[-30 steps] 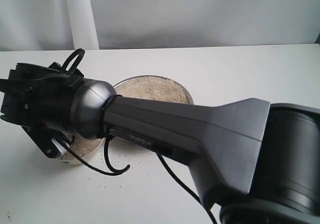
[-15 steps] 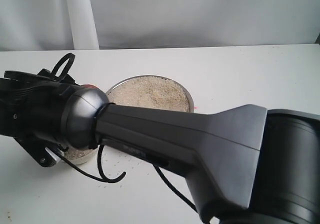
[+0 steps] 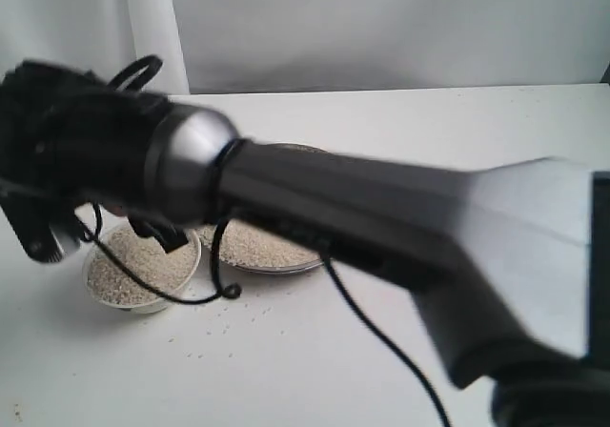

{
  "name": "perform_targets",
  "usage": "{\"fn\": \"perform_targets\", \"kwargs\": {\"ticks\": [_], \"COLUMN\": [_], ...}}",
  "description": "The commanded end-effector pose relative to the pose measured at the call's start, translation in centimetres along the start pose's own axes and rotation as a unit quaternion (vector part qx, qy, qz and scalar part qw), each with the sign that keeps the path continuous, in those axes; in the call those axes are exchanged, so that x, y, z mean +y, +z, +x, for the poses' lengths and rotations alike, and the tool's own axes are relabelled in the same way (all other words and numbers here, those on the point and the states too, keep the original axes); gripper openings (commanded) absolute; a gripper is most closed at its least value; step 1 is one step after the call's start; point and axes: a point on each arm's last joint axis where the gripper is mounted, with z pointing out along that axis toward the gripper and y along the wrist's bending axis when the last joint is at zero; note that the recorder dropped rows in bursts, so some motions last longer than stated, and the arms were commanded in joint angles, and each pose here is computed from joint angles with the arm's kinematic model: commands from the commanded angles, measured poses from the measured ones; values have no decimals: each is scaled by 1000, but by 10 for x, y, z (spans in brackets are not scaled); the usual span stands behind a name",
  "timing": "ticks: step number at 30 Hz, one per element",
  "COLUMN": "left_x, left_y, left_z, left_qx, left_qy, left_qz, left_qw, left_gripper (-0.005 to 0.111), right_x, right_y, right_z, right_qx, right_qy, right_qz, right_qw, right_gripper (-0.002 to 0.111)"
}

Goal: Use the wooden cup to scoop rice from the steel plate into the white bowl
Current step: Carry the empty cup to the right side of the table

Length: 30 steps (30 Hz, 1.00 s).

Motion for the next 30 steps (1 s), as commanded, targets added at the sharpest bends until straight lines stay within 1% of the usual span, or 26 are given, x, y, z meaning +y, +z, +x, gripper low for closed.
{"fn": "perform_targets", "kwargs": {"ticks": [1, 4, 7, 13, 19, 20, 24, 26, 30], "left_x": [-1, -1, -1, -1, -1, -1, -1, -1, -1], "left_y": [0, 0, 0, 0, 0, 0, 0, 0, 0], "left_z": [-2, -2, -2, -2, -2, -2, -2, -2, -2], "left_qx": [-7, -7, -7, -7, -7, -7, -7, -7, -7], "left_qy": [-2, -2, -2, -2, -2, -2, -2, -2, -2], "left_qz": [4, 4, 4, 4, 4, 4, 4, 4, 4], "left_qw": [1000, 1000, 1000, 1000, 1000, 1000, 1000, 1000, 1000], "left_gripper": [0, 0, 0, 0, 0, 0, 0, 0, 0], "right_x": [-35, -50, -59, -60, -62, -60, -44, -31, 5], "right_y": [-47, -76, -100, -139, -173, -176, -184, -183, -174], "right_z": [53, 93, 130, 187, 236, 248, 283, 300, 324], "right_qx": [-65, -113, -132, -127, -142, -138, -118, -103, -88], "right_qy": [143, 224, 277, 334, 403, 427, 465, 481, 509], "right_qz": [1, -13, -18, -27, 3, 5, 4, -8, -56], "right_qw": [988, 968, 951, 934, 904, 894, 877, 871, 854], "right_gripper": [0, 0, 0, 0, 0, 0, 0, 0, 0]}}
